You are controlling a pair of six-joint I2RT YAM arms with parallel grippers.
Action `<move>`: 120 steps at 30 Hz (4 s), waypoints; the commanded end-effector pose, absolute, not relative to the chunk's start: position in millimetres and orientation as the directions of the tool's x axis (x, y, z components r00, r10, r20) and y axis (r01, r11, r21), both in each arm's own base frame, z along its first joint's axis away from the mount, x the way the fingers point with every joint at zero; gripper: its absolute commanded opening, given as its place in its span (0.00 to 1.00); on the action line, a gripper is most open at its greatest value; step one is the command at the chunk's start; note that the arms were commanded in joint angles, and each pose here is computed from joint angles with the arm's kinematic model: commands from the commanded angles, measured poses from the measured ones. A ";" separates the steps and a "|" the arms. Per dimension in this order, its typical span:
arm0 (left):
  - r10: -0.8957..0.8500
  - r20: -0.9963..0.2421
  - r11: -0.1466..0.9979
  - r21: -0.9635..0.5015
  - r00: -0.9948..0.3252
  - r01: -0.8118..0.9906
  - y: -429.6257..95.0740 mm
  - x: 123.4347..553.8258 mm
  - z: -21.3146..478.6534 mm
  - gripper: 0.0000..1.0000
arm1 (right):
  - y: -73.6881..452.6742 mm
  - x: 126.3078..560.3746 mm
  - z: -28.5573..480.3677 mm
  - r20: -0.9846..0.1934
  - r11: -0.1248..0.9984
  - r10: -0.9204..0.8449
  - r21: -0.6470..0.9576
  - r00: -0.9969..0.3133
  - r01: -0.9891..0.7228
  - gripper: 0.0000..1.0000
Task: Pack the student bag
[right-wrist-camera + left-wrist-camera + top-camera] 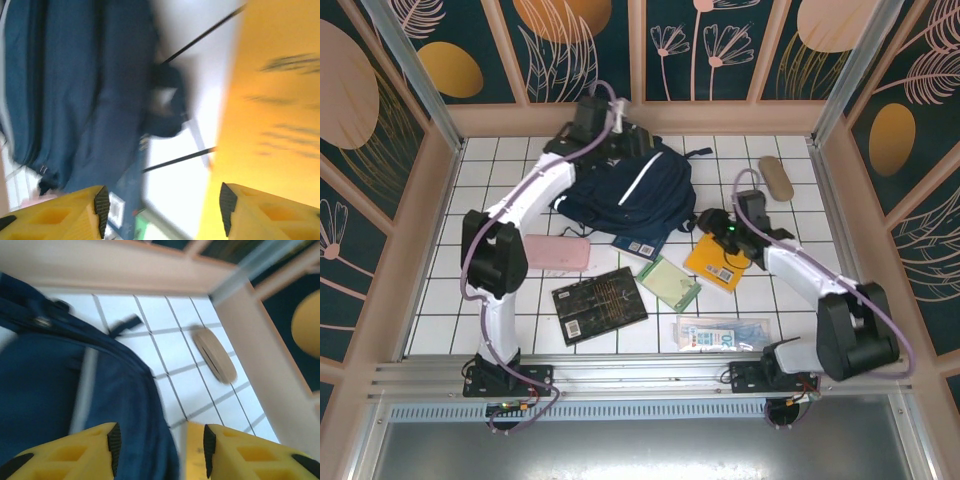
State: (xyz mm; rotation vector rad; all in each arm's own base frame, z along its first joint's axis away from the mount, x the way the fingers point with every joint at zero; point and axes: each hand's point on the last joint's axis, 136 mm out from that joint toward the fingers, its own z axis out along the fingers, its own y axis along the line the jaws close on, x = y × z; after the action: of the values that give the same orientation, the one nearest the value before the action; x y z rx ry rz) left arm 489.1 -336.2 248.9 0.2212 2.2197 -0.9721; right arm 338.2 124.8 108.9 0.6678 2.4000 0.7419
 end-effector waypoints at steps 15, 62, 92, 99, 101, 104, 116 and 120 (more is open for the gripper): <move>0.195 -0.437 0.684 -0.581 -0.878 0.441 -475.8 373.5 71.4 0.58 | 48.2 278.1 36.7 -0.135 0.523 0.783 0.671 -0.607 0.525 0.66; 0.243 -0.276 0.635 -0.679 -0.930 0.368 -483.3 332.8 16.1 0.53 | 102.0 317.7 111.2 -0.082 0.324 0.712 0.919 -0.697 0.223 0.65; -0.054 -0.583 0.709 -0.594 -0.811 0.380 -340.7 480.5 195.0 0.66 | 67.4 309.4 62.2 -0.218 0.579 0.728 0.703 -0.650 0.413 0.00; -0.124 -0.583 0.780 -0.557 -0.803 0.284 -312.1 547.3 157.6 0.68 | 83.2 310.4 69.1 -0.195 0.560 0.702 0.745 -0.685 0.362 0.00; -0.128 -0.552 0.763 -0.585 -0.824 0.274 -315.2 554.0 144.7 0.68 | 85.2 310.2 71.2 -0.193 0.565 0.692 0.745 -0.696 0.355 0.00; -0.125 -0.509 0.716 -0.641 -0.852 0.278 -327.4 554.0 133.7 0.66 | 84.6 309.4 71.5 -0.202 0.585 0.677 0.731 -0.708 0.351 0.00; -0.125 -0.417 0.576 -0.769 -0.900 0.277 -348.5 521.4 123.3 0.53 | 88.9 303.5 51.5 -0.155 0.568 0.674 0.733 -0.722 0.374 0.00; -0.108 -0.407 0.598 -0.755 -0.907 0.268 -349.0 517.8 111.2 0.43 | 92.9 304.0 47.2 -0.123 0.542 0.681 0.748 -0.722 0.384 0.00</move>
State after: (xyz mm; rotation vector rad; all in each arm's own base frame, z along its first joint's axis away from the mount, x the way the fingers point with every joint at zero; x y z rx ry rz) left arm 532.6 -336.4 89.8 0.0744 2.4286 -1.1708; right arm 307.0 84.5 51.0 0.8775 2.3718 0.9607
